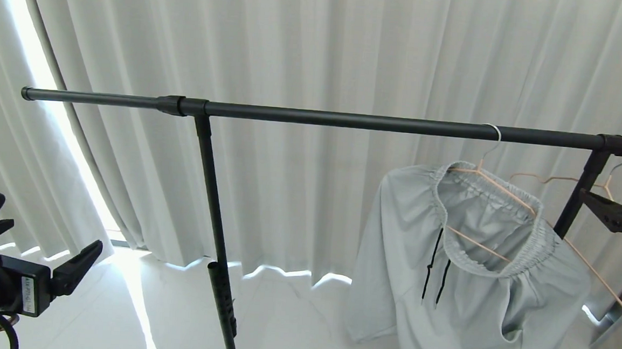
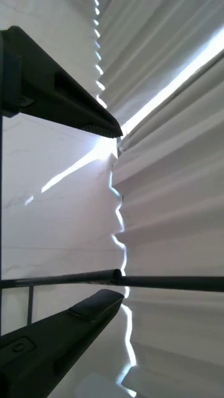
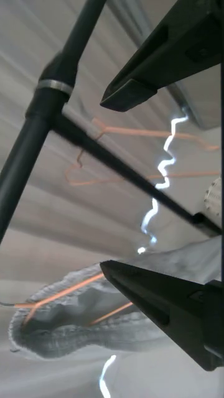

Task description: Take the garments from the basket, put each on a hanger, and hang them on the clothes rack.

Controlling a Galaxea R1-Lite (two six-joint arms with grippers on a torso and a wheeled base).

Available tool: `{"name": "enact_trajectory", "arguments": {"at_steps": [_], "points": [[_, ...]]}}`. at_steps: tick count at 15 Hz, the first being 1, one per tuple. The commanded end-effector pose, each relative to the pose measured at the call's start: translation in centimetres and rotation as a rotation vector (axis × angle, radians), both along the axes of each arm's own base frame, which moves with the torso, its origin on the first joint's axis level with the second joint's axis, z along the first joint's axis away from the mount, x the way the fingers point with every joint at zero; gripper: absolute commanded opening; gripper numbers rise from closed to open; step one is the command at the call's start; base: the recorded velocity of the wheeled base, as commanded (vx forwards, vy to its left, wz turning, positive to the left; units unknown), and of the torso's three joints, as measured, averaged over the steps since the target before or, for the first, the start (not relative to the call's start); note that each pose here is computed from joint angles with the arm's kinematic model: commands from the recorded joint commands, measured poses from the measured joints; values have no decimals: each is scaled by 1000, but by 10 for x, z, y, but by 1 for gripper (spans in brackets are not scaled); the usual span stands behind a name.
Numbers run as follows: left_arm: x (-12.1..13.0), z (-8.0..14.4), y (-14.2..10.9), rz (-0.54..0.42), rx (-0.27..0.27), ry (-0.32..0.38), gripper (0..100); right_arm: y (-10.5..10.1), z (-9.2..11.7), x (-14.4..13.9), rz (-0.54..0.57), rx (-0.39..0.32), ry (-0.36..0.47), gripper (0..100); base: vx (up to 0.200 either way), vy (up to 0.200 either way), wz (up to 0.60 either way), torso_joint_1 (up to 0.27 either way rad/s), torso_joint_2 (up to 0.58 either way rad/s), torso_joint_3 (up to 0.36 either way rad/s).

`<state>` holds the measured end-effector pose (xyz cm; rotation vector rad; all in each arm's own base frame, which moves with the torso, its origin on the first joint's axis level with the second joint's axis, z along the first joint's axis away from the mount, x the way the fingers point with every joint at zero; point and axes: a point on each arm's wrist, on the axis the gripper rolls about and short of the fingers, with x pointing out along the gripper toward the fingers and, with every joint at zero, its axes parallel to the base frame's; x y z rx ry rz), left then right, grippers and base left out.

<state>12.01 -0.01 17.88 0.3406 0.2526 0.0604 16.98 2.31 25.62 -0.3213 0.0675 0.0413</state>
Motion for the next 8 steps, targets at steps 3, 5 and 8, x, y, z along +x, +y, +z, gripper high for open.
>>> {"name": "enact_trajectory", "arguments": {"at_steps": [3,5,8], "points": [[-3,3,1,6,2,-19,100,-5,1,-1,-28,-12,-12,100,-200,0,0,-7,-2,2],[-4,4,1,12,3,-28,100,-9,1,-1,-54,-35,-12,100,-200,0,0,2,0,0],[-6,4,2,18,4,-34,100,-14,-7,-5,-79,-60,2,100,-200,0,0,2,-1,4]]}}
